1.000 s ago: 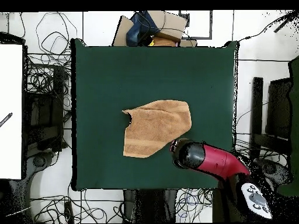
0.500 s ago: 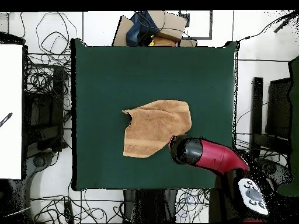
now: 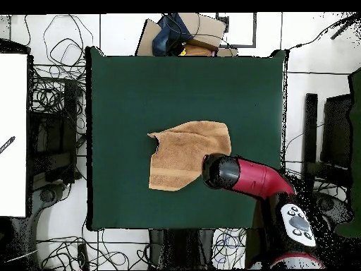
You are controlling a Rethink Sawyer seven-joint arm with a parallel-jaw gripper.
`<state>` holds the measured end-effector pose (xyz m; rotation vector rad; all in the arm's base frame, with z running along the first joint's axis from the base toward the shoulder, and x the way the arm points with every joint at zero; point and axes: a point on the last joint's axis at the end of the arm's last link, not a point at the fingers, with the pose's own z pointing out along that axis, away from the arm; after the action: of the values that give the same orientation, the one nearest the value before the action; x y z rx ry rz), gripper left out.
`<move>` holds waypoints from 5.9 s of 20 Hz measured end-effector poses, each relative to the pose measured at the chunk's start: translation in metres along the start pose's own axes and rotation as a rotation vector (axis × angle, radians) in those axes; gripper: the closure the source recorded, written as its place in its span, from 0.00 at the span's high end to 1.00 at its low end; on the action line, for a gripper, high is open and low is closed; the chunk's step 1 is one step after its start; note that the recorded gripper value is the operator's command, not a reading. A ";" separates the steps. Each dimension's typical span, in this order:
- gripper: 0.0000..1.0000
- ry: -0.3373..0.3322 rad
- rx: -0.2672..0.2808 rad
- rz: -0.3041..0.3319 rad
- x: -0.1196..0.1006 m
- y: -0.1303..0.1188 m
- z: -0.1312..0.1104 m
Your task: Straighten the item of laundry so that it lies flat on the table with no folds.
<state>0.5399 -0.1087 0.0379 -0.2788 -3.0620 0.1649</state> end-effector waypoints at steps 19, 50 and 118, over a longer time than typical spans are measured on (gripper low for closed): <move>0.00 0.008 -0.011 0.003 -0.006 0.011 0.011; 0.00 0.037 -0.027 -0.014 -0.002 0.037 0.026; 0.00 0.078 -0.037 -0.005 0.010 0.035 0.044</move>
<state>0.5326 -0.0775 -0.0089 -0.2730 -2.9903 0.0954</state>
